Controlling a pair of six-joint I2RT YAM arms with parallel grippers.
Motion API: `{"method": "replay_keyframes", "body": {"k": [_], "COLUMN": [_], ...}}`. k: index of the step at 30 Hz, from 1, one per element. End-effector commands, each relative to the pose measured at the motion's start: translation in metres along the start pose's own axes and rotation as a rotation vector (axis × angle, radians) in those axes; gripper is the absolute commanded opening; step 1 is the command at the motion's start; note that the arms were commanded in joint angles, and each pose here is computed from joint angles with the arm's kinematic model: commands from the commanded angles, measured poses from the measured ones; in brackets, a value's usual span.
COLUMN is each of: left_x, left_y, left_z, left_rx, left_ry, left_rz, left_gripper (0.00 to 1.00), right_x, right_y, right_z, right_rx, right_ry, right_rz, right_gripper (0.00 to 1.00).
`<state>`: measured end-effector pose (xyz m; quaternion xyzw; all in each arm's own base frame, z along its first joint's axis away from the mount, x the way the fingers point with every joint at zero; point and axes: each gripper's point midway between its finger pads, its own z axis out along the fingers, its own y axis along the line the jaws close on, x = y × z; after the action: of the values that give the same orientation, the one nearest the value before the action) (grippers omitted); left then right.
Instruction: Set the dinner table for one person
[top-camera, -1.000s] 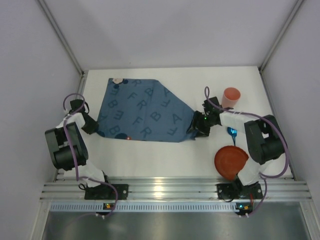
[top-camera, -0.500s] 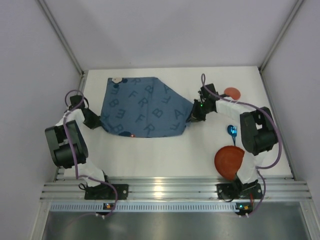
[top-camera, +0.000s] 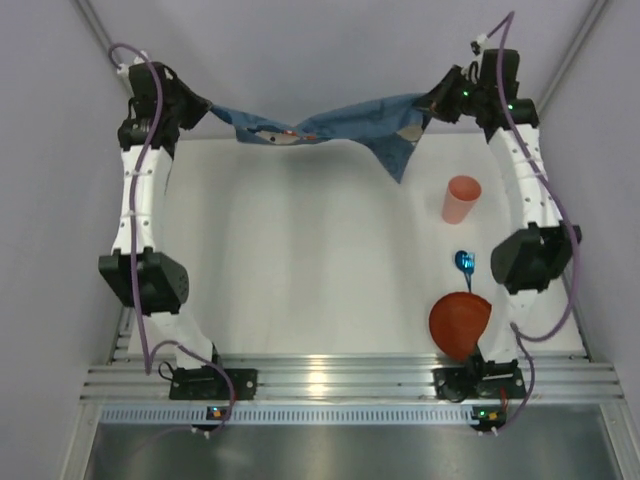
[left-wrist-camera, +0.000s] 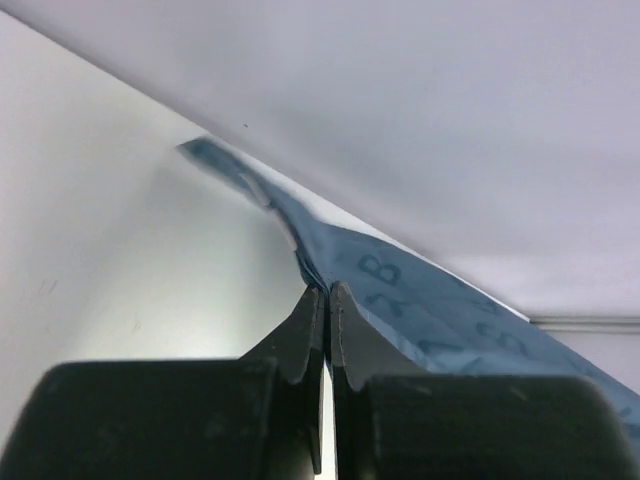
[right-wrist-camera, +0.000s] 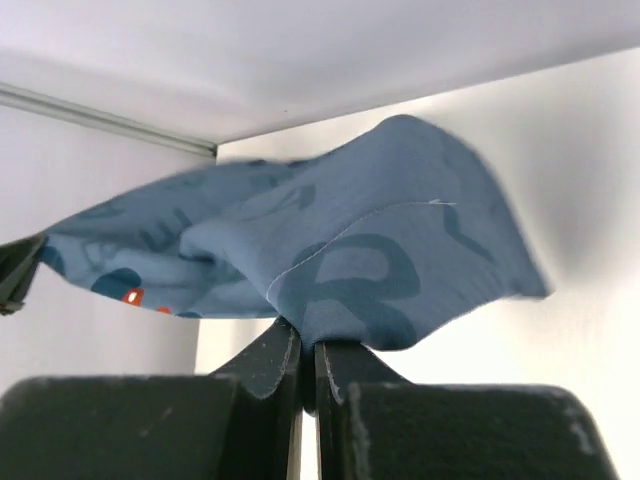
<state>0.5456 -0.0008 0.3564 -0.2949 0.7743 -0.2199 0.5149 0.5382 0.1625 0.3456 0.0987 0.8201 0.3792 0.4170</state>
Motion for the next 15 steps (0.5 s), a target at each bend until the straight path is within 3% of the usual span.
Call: {"method": "replay_keyframes", "body": {"k": [1,2,6,10,11,13,15], "left_x": [-0.032,-0.009,0.050,0.113,0.145,0.172,0.207], "left_y": [-0.008,0.026,0.084,0.137,0.161,0.176,0.205], "left_z": [-0.101,-0.094,-0.128,-0.148,-0.146,-0.153,-0.161], "left_rx": [-0.034,-0.111,-0.206,-0.289,-0.329,-0.342,-0.414], "left_ry": [-0.149,-0.135,-0.086,0.018,0.090,0.148,0.226], "left_rz": [0.029,0.031,0.073,0.088,0.078,0.046,0.023], "left_gripper": [0.00,0.00,0.00,0.00,0.00,0.00,0.00], "right_x": [0.019,0.035,0.136,0.262,0.278,0.324,0.344], "right_y": [0.052,0.047,0.003,-0.081,-0.093,-0.128,-0.148], "right_z": [-0.079,-0.082,-0.078,-0.083,-0.087,-0.099,-0.107], "right_rx": [-0.085,-0.070,0.019,0.169,0.186,0.258,0.314], "right_ry": [-0.028,0.004,0.193,0.434,0.459,0.541,0.574], "right_rz": [-0.103,-0.102,-0.079,0.063,0.081,0.129,0.132], "right_gripper": [0.00,0.00,0.00,0.00,0.00,0.00,0.00]}}
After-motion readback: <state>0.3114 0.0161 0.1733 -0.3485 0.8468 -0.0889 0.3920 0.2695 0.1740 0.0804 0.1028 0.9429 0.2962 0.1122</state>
